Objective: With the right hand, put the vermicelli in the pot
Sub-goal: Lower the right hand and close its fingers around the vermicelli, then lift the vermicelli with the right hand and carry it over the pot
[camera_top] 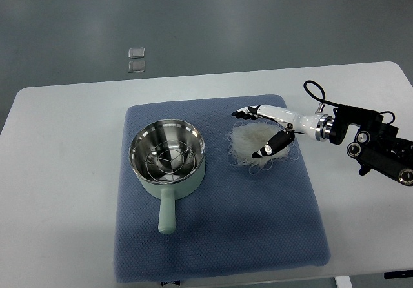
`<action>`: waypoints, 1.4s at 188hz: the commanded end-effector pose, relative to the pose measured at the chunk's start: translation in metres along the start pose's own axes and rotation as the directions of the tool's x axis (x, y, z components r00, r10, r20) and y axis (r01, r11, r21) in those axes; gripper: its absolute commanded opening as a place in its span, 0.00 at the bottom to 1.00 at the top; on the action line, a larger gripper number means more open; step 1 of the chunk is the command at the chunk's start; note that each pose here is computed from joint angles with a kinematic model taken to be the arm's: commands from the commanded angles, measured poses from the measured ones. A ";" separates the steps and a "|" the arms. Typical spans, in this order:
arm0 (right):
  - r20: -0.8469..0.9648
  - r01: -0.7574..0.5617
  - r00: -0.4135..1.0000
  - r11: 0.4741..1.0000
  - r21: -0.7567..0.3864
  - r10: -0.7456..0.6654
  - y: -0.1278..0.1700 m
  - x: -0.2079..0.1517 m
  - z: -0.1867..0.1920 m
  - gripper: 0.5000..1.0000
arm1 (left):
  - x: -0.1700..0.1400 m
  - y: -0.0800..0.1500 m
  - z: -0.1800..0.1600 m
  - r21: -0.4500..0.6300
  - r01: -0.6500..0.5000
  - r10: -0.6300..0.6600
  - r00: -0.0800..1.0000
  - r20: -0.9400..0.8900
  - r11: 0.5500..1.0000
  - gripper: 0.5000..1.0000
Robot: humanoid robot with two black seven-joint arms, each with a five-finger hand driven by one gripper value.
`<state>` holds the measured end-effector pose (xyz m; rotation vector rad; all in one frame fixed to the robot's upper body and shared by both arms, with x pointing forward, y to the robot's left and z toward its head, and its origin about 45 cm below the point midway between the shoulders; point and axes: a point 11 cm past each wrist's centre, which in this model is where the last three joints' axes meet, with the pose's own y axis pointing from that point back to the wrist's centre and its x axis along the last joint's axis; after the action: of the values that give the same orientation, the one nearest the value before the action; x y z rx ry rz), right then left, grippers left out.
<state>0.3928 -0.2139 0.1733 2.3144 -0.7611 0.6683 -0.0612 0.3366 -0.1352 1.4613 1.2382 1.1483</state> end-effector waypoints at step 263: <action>-0.093 -0.116 0.989 0.992 -0.044 0.112 0.004 0.007 0.016 0.00 | 0.000 0.000 0.000 0.000 -0.001 0.001 1.000 0.001 1.000 1.00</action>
<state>0.3963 -0.2297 0.1624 2.1927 -0.8478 0.7729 -0.0612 0.3367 -0.1352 1.4618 1.2376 1.1484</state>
